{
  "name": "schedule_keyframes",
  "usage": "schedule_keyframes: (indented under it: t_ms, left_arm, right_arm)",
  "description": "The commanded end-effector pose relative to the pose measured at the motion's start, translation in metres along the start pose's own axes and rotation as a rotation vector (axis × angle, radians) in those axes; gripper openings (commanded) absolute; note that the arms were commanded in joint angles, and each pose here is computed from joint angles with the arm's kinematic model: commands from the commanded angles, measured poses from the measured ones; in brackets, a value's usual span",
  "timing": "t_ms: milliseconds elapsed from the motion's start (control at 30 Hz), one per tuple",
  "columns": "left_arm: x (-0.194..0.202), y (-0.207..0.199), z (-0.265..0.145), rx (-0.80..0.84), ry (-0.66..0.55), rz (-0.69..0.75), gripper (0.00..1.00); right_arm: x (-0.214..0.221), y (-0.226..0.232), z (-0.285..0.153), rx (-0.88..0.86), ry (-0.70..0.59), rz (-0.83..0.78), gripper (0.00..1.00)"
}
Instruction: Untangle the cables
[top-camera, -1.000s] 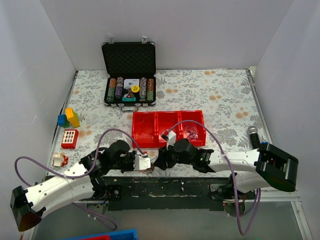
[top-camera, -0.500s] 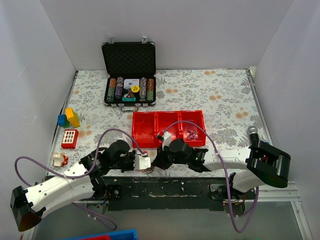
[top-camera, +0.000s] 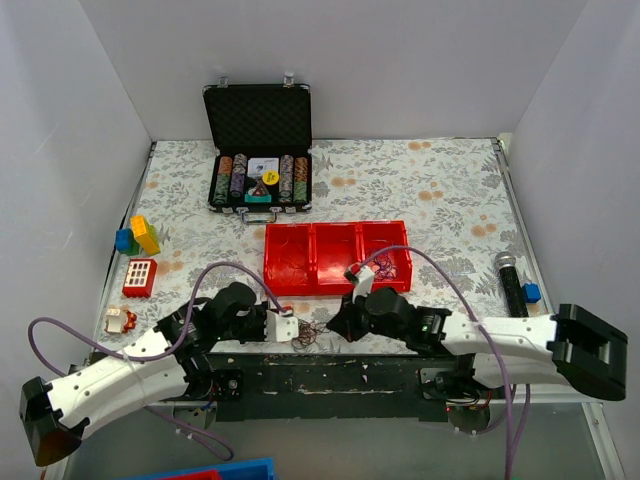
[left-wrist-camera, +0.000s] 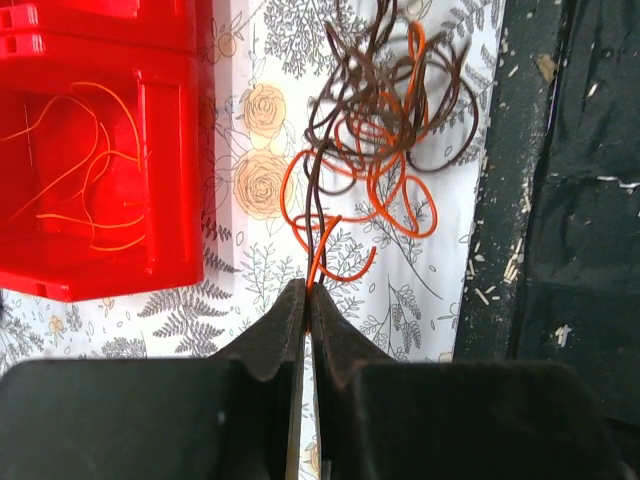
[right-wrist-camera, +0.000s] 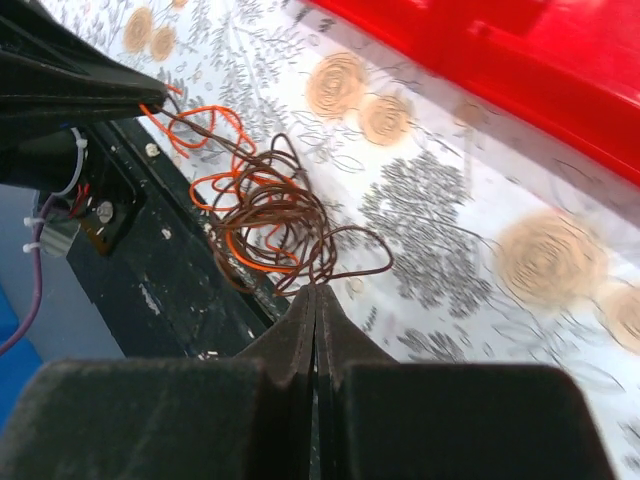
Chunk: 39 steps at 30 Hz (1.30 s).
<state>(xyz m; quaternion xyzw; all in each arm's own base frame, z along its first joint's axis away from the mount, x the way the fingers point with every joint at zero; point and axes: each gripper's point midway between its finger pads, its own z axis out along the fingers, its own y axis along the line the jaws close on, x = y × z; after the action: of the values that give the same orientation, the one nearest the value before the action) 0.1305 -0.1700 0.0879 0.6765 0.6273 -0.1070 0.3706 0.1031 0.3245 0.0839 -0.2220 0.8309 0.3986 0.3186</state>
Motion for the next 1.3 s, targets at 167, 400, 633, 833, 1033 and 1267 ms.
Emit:
schedule_keyframes:
  t_ms: [167, 400, 633, 833, 1033, 1267]
  left_arm:
    - [0.027, 0.001, -0.003, -0.039, 0.087, 0.074, 0.0]
    - [0.063, 0.007, -0.008, -0.109, 0.201, 0.212, 0.0]
    - [0.077, 0.002, -0.009, -0.116, 0.225, 0.258, 0.0]
    - [0.081, 0.001, -0.01, -0.105, 0.252, 0.248, 0.0]
    - [0.093, -0.002, -0.011, -0.104, 0.284, 0.282, 0.0]
    - [0.102, -0.002, -0.01, -0.124, 0.293, 0.353, 0.0]
  right_arm:
    - [-0.012, -0.062, -0.073, 0.278, -0.173, 0.126, 0.01]
    - [-0.022, -0.089, -0.138, 0.411, -0.274, 0.233, 0.01]
    - [-0.081, -0.081, -0.19, 0.486, -0.419, 0.181, 0.01]
    - [-0.126, -0.063, -0.213, 0.531, -0.467, 0.102, 0.01]
    - [-0.171, -0.059, -0.284, 0.566, -0.647, 0.122, 0.01]
    - [-0.198, -0.054, -0.339, 0.555, -0.77, 0.142, 0.01]
